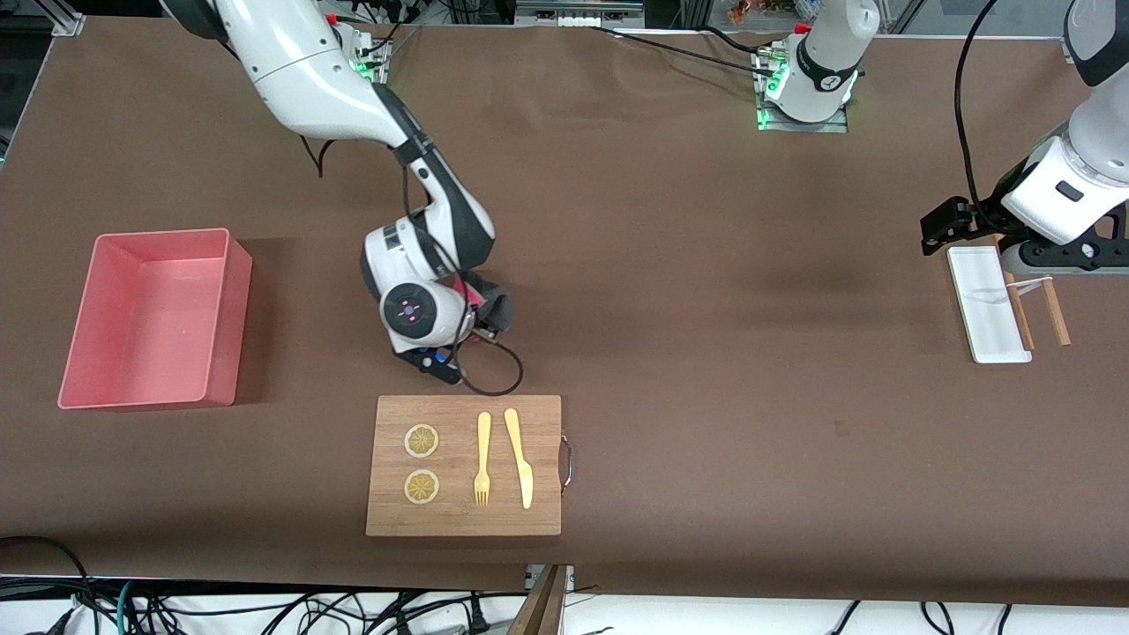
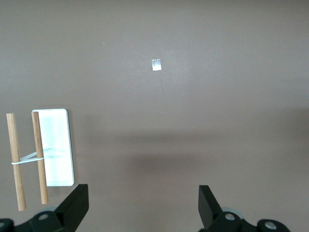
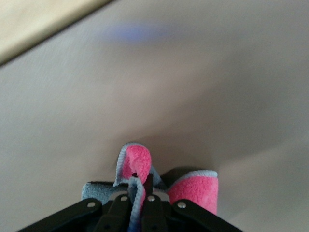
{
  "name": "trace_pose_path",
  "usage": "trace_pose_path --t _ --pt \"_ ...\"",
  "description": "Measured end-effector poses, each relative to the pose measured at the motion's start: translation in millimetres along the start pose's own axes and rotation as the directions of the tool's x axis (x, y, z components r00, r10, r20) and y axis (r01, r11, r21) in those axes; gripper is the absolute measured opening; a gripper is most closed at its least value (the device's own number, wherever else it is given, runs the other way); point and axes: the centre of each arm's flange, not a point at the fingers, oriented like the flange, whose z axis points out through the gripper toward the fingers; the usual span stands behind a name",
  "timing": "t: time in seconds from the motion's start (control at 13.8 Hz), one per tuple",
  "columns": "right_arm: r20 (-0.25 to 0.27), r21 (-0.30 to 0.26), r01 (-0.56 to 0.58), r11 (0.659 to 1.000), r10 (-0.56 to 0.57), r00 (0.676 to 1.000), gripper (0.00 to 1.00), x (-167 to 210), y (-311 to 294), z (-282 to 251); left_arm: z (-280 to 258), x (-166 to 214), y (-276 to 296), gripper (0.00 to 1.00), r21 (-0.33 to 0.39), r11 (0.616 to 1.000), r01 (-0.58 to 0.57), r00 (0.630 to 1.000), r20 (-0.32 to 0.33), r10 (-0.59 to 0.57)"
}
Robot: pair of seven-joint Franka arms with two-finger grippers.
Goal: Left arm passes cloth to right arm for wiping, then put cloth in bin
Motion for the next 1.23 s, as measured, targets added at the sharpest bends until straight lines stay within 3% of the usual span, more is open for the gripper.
trace_pose_path --t 0.43,0.72,0.94,1.23 --pt "0.049 -0.110 0.147 0.983 -0.142 0.989 0.03 71.0 87.3 -25.9 -3.2 4.9 -3.2 1.00 -0.001 0.997 0.073 0.997 -0.009 -0.073" --pt "0.098 -0.151 0.217 0.964 -0.204 0.974 0.03 95.7 134.6 -47.3 -2.1 5.9 -3.1 1.00 -0.001 0.997 0.079 0.997 -0.007 -0.079" --pt "0.111 -0.148 0.233 0.961 -0.218 0.970 0.03 95.4 136.9 -47.3 -5.7 7.6 -3.5 1.00 -0.002 0.997 0.082 0.997 -0.015 -0.082" --pt "0.114 -0.080 0.185 0.979 -0.176 0.978 0.03 68.5 96.9 -35.4 -9.9 9.0 -7.4 1.00 -0.004 0.996 0.089 0.996 -0.025 -0.089"
